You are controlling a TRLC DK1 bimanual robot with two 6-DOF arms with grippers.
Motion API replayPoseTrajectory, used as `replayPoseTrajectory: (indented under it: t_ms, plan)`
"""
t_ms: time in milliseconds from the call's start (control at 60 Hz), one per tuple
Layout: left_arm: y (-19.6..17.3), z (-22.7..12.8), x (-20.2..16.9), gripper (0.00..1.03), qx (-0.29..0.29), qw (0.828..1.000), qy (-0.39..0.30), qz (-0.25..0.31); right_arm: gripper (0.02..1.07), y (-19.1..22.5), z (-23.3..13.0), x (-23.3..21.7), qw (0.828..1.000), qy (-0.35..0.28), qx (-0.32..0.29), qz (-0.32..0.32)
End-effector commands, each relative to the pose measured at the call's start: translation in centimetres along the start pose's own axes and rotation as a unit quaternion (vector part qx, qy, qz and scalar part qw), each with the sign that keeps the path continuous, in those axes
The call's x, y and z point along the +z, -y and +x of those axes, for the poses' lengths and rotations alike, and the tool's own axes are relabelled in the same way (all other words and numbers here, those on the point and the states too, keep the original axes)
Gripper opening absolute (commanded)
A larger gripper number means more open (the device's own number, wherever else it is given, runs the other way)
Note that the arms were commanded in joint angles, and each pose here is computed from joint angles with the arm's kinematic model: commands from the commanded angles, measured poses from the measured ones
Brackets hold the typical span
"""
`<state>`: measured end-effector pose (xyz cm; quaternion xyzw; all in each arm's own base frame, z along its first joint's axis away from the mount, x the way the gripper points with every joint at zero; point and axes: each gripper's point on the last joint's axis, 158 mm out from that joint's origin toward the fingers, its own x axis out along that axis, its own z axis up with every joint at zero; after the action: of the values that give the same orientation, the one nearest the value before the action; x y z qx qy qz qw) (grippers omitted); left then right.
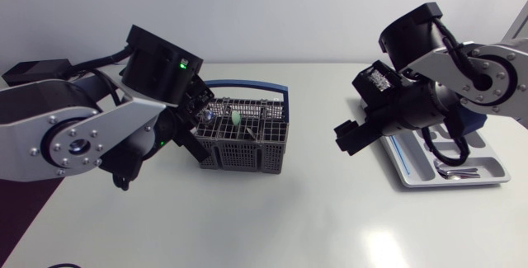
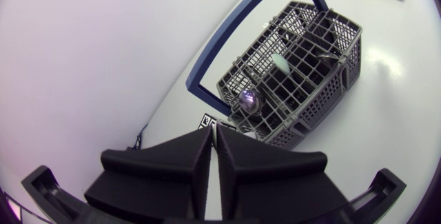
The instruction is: Transfer all utensils from the basket to the drawer tray.
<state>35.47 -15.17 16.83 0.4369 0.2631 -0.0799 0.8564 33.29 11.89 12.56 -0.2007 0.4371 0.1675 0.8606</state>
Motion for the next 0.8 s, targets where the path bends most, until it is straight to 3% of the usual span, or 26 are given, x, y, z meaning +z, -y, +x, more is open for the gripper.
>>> replayPoseTrajectory:
  t_ms: [0, 350, 617, 783]
  plan:
    - [-0.2, -0.5, -0.2, 0.06, 0.013, 1.0, 0.003, 0.017, 0.94, -0.4, 0.2, -1.3, 1.0, -0.013, 0.001, -0.004]
    - [-1.6, -1.4, 0.4, 0.06, 0.03, 0.999, 0.016, -0.007, 0.94, -0.4, 0.2, -1.5, 1.0, -0.012, 0.0, -0.004]
    - [-3.6, -4.0, 1.9, 0.06, 0.041, 0.997, 0.064, -0.022, 0.95, -0.5, -0.1, -1.2, 1.0, -0.006, 0.002, -0.009]
    - [-3.8, -6.2, 3.4, 0.06, 0.022, 0.992, 0.104, -0.061, 0.95, -1.8, -1.6, 0.4, 0.999, 0.03, 0.021, -0.02]
